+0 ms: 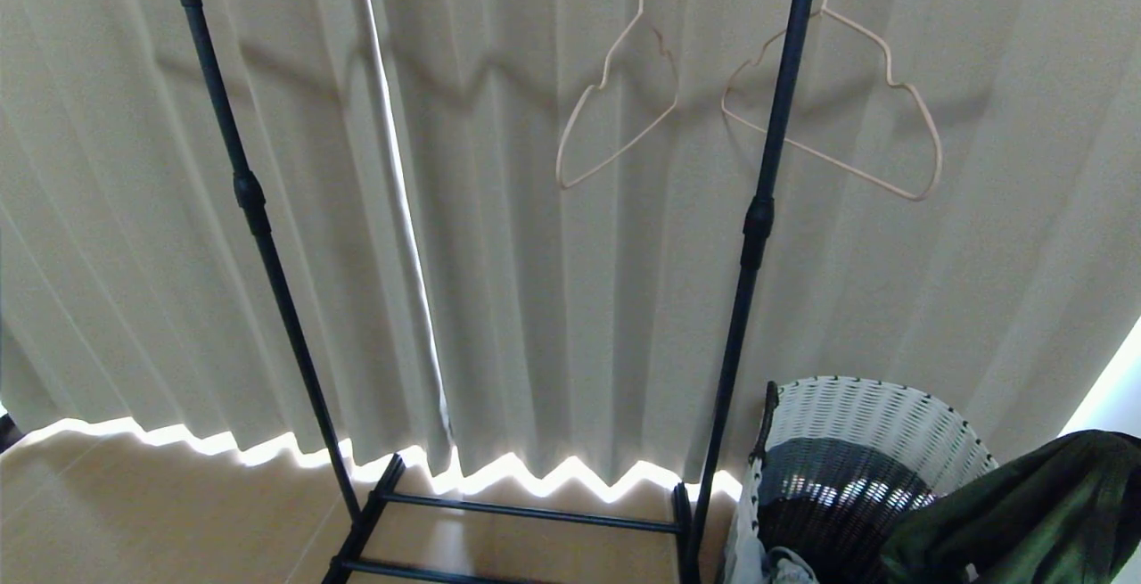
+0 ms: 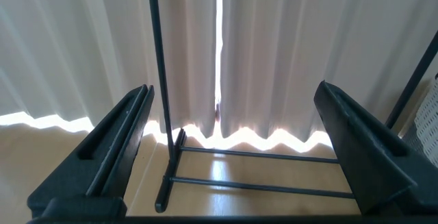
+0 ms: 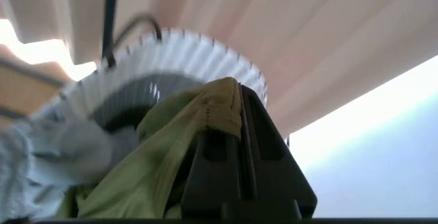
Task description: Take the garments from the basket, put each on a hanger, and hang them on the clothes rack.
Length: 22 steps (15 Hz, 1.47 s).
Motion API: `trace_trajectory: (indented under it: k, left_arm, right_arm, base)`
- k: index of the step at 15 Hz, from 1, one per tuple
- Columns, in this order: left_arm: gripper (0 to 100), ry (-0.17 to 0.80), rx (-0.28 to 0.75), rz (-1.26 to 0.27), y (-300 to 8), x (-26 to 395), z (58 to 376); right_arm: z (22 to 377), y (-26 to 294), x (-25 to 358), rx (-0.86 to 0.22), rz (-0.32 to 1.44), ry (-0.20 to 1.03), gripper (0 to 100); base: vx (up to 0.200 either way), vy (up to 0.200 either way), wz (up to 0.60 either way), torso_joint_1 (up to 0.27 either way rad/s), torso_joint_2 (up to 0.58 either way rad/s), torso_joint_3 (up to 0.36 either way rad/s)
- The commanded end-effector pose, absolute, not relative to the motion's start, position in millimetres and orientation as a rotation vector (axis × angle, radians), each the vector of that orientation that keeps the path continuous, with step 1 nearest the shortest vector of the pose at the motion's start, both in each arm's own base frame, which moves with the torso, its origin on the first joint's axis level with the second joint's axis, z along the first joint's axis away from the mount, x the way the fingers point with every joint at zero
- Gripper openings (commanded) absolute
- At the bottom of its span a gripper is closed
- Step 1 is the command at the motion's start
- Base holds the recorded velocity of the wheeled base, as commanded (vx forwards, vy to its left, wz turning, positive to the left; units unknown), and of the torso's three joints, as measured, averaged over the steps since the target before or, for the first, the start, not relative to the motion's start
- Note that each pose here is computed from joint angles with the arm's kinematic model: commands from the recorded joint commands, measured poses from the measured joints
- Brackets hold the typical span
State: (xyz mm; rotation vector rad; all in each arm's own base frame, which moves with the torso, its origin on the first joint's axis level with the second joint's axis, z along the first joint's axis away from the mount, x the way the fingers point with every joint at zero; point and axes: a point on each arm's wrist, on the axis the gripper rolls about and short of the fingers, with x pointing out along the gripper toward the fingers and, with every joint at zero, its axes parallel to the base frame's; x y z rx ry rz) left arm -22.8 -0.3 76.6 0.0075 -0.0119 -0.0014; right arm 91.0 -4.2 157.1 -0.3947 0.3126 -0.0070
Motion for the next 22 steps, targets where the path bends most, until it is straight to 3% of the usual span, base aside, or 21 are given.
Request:
trace_trajectory:
  k: [1, 9, 15, 22]
  left_arm:
    - [100, -0.012, 0.008, 0.0, -0.3, -22.8, 76.7]
    - [100, -0.012, 0.006, 0.0, -0.3, -22.8, 76.7]
    - [100, -0.012, 0.008, 0.0, -0.3, -22.8, 76.7]
    - [100, -0.012, 0.006, 0.0, -0.3, -22.8, 76.7]
  right_arm:
    - [166.8, -3.6, 78.2, -0.396, -0.02, 0.225, 0]
    - [167.0, -3.5, 75.8, -0.396, -0.024, 0.214, 0]
    - [164.2, -3.5, 75.3, -0.396, -0.02, 0.225, 0]
    - [164.6, -3.5, 75.4, -0.396, -0.021, 0.223, 0]
  base:
    - [-0.2, 0.0, 0.0, -0.002, 0.0, -0.002]
    - [-0.2, 0.0, 0.0, 0.001, 0.0, 0.003]
    - [0.0, 0.0, 0.0, 0.0, 0.0, 0.0]
    - [0.0, 0.171, 0.0, 0.005, 0.0, 0.004]
